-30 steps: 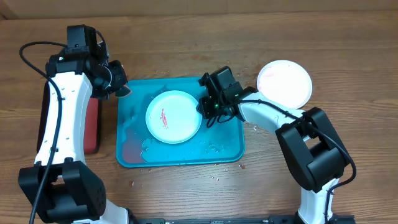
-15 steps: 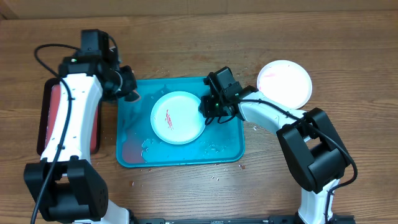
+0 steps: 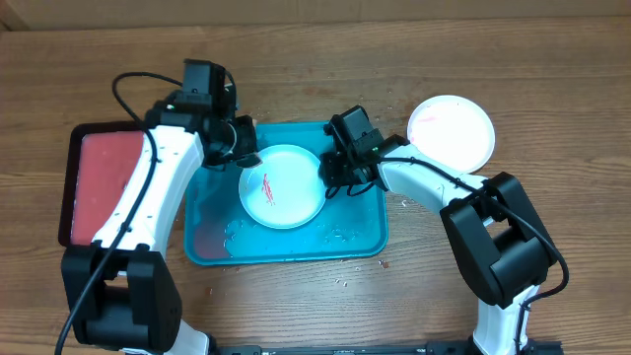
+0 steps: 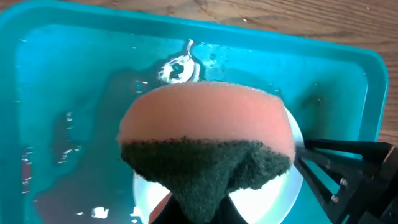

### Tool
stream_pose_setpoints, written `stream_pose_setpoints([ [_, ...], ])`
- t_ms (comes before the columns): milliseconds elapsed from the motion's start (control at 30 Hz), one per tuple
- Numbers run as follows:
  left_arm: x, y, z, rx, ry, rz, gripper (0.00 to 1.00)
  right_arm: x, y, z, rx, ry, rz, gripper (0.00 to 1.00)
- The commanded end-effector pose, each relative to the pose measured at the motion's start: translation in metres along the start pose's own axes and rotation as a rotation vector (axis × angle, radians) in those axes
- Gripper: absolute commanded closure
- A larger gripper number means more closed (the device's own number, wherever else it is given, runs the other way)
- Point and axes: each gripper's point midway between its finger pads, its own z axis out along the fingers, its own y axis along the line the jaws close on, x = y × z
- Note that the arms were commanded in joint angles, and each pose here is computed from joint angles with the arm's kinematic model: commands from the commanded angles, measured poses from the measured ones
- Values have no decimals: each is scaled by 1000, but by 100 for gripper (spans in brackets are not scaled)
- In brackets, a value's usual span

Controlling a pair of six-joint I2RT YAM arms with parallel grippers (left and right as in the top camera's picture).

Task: Clean dirty plates on tray and stack at the side
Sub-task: 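Lower the sponge in the left gripper onto the second white plate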

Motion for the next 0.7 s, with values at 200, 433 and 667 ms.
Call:
stream_pose_setpoints([
  [200, 20, -24, 24, 34, 24, -20, 96, 14, -17, 8, 81, 34, 22, 94],
  [433, 36, -42, 41, 59, 26, -66, 96, 14, -16, 8, 80, 30, 68, 96],
  [667, 58, -62, 59, 85, 30, -90, 96, 11, -14, 8, 75, 19, 95, 96],
])
